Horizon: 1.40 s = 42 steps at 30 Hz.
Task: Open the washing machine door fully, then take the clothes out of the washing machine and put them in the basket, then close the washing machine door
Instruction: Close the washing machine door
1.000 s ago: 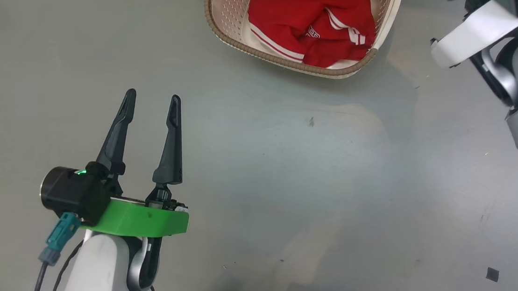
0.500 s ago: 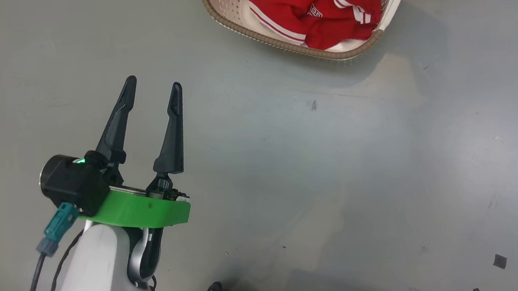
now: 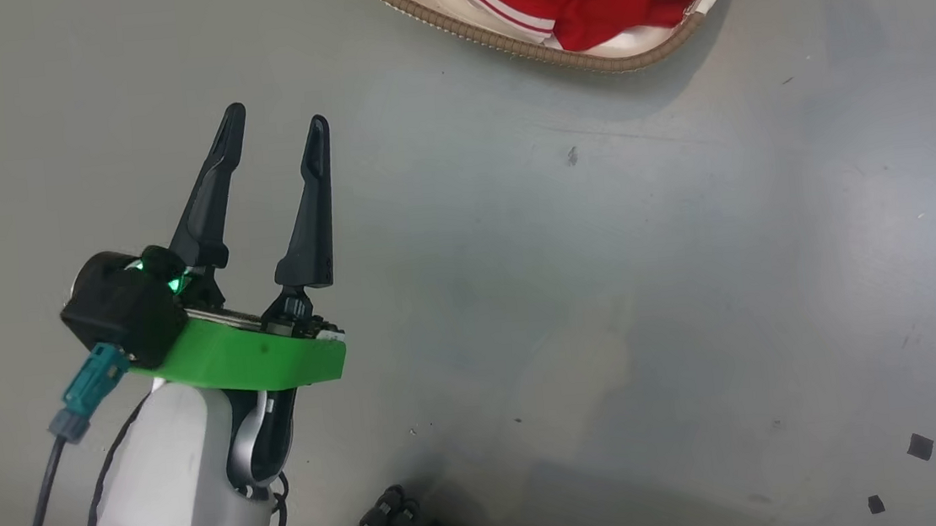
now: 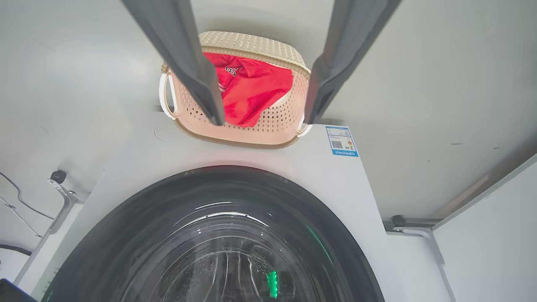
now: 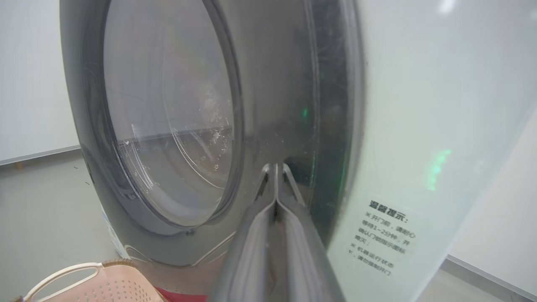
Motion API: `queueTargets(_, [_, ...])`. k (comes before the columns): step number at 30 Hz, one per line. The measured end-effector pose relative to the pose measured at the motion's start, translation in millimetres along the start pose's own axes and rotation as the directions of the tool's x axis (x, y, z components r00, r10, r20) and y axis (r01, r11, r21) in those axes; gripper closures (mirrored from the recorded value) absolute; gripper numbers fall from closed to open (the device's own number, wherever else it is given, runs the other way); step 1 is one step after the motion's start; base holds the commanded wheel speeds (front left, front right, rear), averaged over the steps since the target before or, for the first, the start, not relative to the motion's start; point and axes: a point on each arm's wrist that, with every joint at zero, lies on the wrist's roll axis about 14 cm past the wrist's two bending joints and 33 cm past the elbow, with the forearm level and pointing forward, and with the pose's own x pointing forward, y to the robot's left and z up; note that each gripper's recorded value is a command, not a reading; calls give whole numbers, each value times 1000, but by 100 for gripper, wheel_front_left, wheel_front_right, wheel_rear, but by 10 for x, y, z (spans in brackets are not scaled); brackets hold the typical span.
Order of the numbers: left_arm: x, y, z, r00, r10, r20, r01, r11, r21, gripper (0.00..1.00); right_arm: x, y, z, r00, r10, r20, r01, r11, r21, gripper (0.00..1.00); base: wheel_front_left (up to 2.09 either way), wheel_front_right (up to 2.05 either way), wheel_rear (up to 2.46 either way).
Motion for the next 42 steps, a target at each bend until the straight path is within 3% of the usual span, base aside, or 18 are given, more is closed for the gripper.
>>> queueTargets(3, [25,4,-18,1000,7,1,-7,999,-48,0,42,-80,-35,1000,-12,-4,12,1000,-17,100,0,0,0])
queueTargets(20, [86,40,-46,1000,11,-6,-11,999,-38,0,156,-49,-186,1000,2,-16,-2,1000,-10,100,0,0,0])
queueTargets(33, [56,-29,287,997,-6,71,8,999,-36,0,-355,-35,-508,988,-11,-152,4,999,-43,100,0,0,0])
queueTargets(42, [2,-79,561,991,-18,134,19,1000,-8,0,-687,42,-322,985,-33,-172,33,999,-5,100,0,0,0])
